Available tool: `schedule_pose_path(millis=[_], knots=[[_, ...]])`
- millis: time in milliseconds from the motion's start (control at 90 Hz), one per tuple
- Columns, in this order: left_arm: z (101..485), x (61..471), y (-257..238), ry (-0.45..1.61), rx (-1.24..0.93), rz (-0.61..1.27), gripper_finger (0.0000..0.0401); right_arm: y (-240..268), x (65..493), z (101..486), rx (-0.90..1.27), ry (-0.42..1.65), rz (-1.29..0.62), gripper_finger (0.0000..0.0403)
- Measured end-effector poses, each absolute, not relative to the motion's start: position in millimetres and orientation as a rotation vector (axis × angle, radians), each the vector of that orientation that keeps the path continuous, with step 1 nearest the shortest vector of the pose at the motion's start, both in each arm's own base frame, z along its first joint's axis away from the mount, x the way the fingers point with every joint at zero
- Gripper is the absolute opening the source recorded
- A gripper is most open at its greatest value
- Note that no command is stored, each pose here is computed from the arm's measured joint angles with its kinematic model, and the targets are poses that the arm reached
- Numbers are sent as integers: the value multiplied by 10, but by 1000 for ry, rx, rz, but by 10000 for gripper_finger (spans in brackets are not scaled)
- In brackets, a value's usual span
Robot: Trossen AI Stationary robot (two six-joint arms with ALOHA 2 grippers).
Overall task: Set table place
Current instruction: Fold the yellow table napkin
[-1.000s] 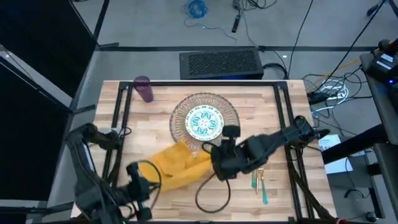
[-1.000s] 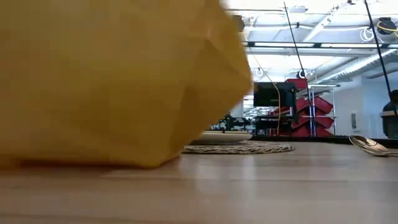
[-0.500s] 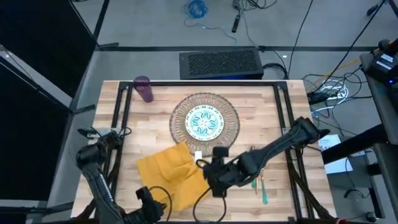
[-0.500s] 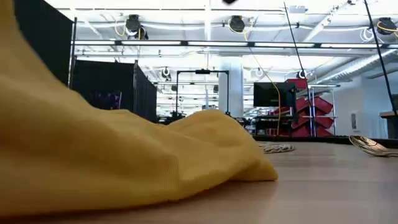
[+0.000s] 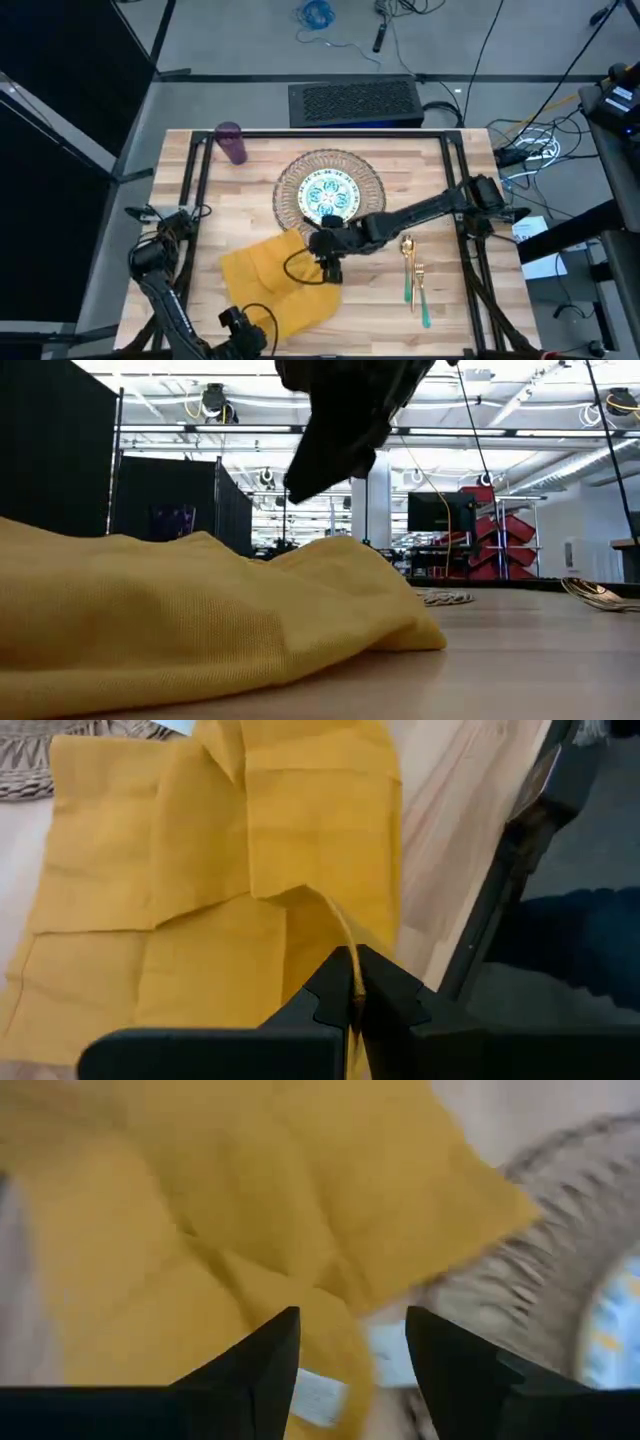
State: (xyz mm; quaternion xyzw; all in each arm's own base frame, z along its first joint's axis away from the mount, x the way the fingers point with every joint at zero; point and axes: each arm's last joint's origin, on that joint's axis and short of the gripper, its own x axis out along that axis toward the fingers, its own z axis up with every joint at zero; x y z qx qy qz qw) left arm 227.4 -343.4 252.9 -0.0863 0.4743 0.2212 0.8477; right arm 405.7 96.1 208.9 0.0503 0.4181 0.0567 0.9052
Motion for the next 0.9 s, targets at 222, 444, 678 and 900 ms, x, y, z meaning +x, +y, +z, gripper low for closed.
schedule_pose_path(millis=[222, 444, 678, 900], knots=[[2529, 2299, -3359, 1030, -149, 504, 0, 881, 4310, 1691, 168, 904, 191, 169], [2528, 2308, -3376, 1026, -170, 495, 0, 875, 4359, 1760, 156, 876, 225, 169], [2528, 2308, -3374, 1026, -169, 495, 0, 856, 4356, 1764, 170, 885, 245, 169], [2528, 2307, -3374, 1026, -167, 495, 0, 863, 4366, 1640, 197, 926, 225, 169]])
